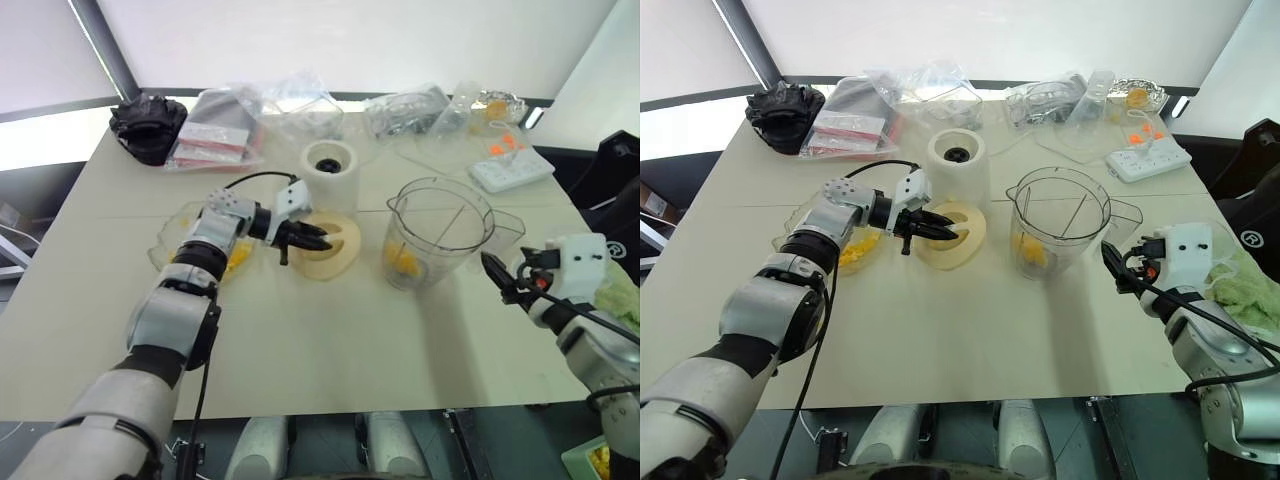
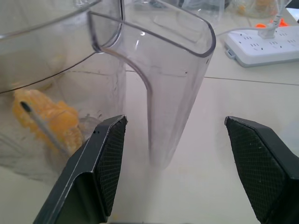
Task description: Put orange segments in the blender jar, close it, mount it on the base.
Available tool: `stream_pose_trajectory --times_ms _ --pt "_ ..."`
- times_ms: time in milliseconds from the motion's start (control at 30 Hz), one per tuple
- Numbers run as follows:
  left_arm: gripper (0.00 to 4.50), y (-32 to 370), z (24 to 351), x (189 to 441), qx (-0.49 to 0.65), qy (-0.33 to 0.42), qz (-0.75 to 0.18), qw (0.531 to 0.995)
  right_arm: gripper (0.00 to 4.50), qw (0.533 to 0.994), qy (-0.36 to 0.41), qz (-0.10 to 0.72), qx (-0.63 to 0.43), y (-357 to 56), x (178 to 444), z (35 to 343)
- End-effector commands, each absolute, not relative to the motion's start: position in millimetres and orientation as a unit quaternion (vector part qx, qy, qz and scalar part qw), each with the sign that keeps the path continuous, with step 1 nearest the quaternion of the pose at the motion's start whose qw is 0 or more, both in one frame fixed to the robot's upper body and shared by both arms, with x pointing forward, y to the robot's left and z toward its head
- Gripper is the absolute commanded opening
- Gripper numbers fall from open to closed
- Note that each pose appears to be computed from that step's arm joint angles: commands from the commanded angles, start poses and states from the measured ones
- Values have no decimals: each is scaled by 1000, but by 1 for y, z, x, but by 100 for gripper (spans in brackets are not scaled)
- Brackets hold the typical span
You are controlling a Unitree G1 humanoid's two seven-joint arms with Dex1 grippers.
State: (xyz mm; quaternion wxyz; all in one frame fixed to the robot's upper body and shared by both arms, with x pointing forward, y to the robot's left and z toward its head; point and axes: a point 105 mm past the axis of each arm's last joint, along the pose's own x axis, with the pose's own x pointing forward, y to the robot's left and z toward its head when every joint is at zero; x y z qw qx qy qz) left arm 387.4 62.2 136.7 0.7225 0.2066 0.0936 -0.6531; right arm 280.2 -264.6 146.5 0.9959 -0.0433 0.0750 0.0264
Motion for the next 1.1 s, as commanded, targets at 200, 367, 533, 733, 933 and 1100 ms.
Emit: stream_pose_trajectory --times_ms 200,367,533,733,933,1100 --pt "26 78 161 383 229 44 -646 727 347 998 43 7 -38 -267 300 156" --pt "26 81 171 382 225 31 -637 736 347 999 39 -11 11 -269 311 148" --pt "26 85 194 380 212 5 -627 750 322 996 30 -32 75 -267 320 144" --pt "26 96 243 374 203 -34 -618 759 106 998 19 0 60 -247 322 150" --pt "26 97 300 376 208 -89 -608 761 106 997 -4 58 46 -214 322 167" --pt "26 81 334 372 192 -130 -626 744 106 994 -10 99 35 -181 324 173"
